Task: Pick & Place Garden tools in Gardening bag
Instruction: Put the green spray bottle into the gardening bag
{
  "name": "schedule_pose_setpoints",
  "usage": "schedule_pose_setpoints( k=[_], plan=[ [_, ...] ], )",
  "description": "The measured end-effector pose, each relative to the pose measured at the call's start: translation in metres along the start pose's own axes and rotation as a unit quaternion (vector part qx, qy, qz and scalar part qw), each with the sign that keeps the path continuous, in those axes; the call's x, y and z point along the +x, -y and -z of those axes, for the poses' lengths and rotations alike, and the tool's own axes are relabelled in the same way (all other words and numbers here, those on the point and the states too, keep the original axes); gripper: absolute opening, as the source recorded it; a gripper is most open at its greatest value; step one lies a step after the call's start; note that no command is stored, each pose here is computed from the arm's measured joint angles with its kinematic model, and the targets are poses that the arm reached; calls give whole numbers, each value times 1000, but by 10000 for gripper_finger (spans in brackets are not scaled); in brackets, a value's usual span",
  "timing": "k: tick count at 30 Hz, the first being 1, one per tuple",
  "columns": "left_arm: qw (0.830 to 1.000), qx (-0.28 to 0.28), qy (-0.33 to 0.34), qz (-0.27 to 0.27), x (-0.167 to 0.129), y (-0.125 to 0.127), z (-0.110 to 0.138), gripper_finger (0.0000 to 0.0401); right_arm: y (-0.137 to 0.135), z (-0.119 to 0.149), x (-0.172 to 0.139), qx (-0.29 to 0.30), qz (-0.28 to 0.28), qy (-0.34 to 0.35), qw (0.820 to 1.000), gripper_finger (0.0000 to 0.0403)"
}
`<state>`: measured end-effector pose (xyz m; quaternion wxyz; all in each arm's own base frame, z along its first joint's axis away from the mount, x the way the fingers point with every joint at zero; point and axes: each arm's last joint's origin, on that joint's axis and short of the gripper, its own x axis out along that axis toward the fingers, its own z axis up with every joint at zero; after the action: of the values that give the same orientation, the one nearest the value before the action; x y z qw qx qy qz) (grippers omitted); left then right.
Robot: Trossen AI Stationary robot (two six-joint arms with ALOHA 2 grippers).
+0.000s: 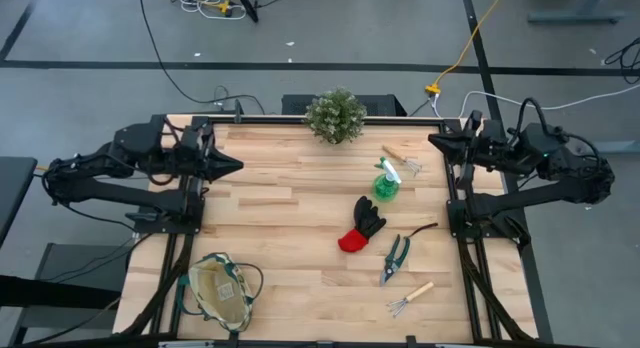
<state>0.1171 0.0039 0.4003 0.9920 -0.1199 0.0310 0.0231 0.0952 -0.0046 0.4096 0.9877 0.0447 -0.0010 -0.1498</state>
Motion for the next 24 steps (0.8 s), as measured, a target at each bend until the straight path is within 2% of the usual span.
schedule_pose_setpoints(
  k=[11, 24],
  plan=[
    [1000, -1, 0, 0, 0, 0, 0, 18, -1, 14, 13, -14, 50, -66, 996, 22],
    [1000, 0, 0, 0, 0, 0, 0, 18, -6, 44, 36, -39, 95, -203, 974, 22]
  ],
)
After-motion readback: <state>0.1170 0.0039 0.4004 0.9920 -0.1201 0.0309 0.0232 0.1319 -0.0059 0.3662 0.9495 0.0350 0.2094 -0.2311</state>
